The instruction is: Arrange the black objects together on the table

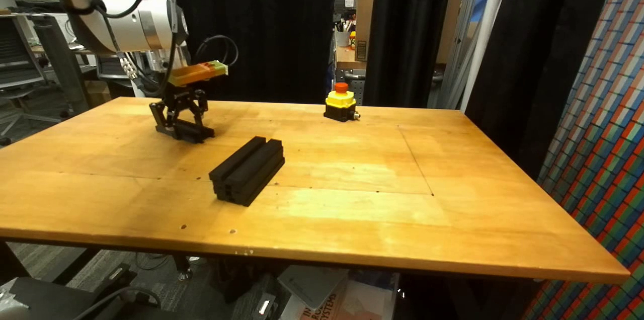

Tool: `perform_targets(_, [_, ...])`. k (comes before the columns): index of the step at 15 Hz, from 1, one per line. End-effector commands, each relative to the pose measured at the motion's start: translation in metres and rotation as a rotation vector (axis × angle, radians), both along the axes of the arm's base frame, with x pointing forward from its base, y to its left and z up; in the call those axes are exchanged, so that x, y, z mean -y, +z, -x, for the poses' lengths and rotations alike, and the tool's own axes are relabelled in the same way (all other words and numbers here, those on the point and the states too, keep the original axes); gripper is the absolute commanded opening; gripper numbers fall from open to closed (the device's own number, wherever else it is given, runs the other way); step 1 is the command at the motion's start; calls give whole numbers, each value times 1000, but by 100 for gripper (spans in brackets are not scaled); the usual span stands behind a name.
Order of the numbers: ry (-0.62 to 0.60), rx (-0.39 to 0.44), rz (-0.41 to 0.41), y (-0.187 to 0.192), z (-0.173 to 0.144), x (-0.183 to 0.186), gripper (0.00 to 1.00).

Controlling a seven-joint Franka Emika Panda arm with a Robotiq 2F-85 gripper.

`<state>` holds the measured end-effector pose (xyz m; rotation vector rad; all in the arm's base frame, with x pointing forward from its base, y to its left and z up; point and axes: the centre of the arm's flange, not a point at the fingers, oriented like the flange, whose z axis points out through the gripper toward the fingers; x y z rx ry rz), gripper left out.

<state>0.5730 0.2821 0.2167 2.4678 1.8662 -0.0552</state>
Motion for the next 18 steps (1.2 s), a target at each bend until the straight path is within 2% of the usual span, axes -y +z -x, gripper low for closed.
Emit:
perform_targets(1, [-49, 5, 3, 20, 4, 8, 46])
perform_targets(7, [-195, 35, 8, 58, 31, 38, 46])
perform_targets(18, [-768, 34, -82, 111, 116, 168, 46])
